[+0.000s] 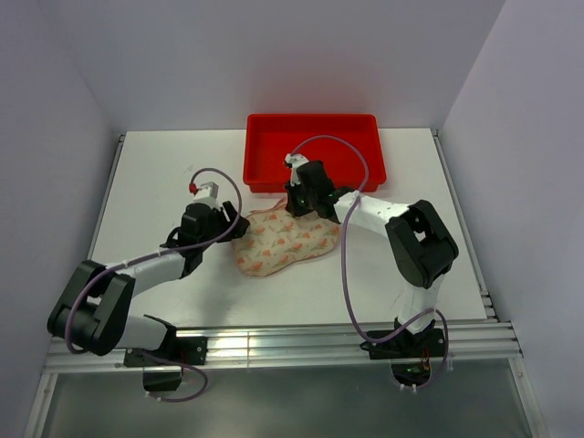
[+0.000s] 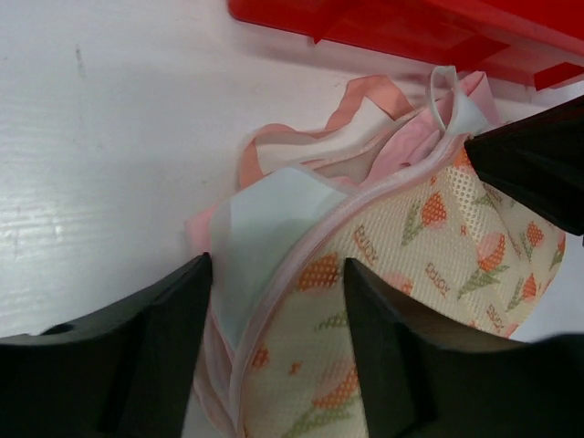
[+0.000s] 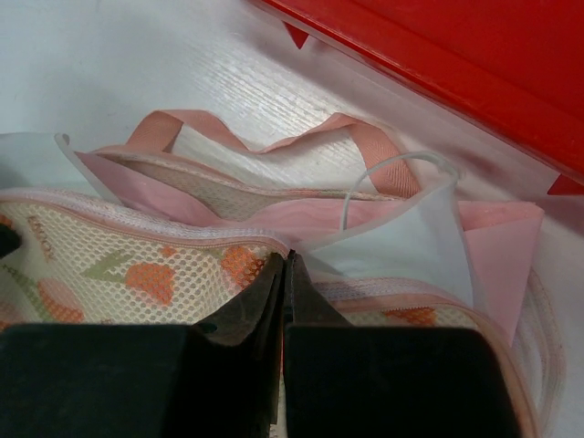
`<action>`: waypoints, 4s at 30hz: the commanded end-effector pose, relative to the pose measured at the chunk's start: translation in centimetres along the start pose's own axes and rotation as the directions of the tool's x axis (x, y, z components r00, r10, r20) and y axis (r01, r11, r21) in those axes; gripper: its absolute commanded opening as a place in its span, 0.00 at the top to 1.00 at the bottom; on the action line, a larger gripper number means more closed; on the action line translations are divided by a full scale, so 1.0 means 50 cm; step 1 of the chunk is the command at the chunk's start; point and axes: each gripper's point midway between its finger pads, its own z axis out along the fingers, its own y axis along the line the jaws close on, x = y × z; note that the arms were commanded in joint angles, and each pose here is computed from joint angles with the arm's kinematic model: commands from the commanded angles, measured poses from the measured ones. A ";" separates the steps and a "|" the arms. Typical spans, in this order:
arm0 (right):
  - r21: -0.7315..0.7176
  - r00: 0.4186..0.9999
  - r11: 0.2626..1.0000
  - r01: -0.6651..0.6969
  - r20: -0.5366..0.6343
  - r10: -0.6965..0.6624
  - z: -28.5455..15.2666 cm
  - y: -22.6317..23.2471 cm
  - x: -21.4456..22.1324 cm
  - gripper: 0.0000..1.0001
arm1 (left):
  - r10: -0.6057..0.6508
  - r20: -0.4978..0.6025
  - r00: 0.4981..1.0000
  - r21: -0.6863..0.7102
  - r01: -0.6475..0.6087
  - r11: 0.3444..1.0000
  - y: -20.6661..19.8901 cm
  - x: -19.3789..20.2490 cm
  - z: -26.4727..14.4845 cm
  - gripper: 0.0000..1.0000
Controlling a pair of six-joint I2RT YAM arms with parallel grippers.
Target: Place the bra in the laundry bag and zip it closed
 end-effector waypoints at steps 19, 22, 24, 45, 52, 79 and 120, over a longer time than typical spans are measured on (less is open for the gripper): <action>-0.146 0.896 0.941 -0.307 0.289 0.337 -0.202 0.111 -0.052 0.11 | -0.185 -0.009 0.983 0.024 0.185 0.982 0.019 0.047 0.051 0.96; -0.252 0.864 0.891 -0.378 0.249 0.437 -0.226 0.159 0.025 0.09 | -0.224 -0.020 0.974 0.001 0.224 0.975 0.033 0.068 0.049 0.97; -0.285 0.861 0.858 -0.427 0.162 0.483 -0.223 0.186 0.098 0.09 | -0.243 -0.024 0.970 -0.014 0.243 0.970 0.041 0.077 0.049 0.97; -0.390 0.675 0.620 -0.681 -0.006 0.738 -0.077 0.250 0.168 0.05 | -0.177 -0.016 0.984 -0.041 0.176 0.984 0.063 0.093 0.054 0.92; -0.369 0.625 0.601 -0.708 0.069 0.778 -0.053 0.225 0.148 0.13 | -0.088 -0.005 0.996 -0.114 0.086 0.990 0.081 0.086 0.053 0.88; -0.417 0.540 0.522 -0.744 0.087 0.837 -0.026 0.210 0.082 0.23 | 0.009 0.000 1.000 -0.154 -0.009 0.988 0.068 0.067 0.064 0.70; -0.393 0.511 0.496 -0.775 0.073 0.856 -0.019 0.208 0.090 0.67 | 0.128 0.002 0.992 -0.099 -0.127 0.987 -0.126 0.227 -0.132 0.59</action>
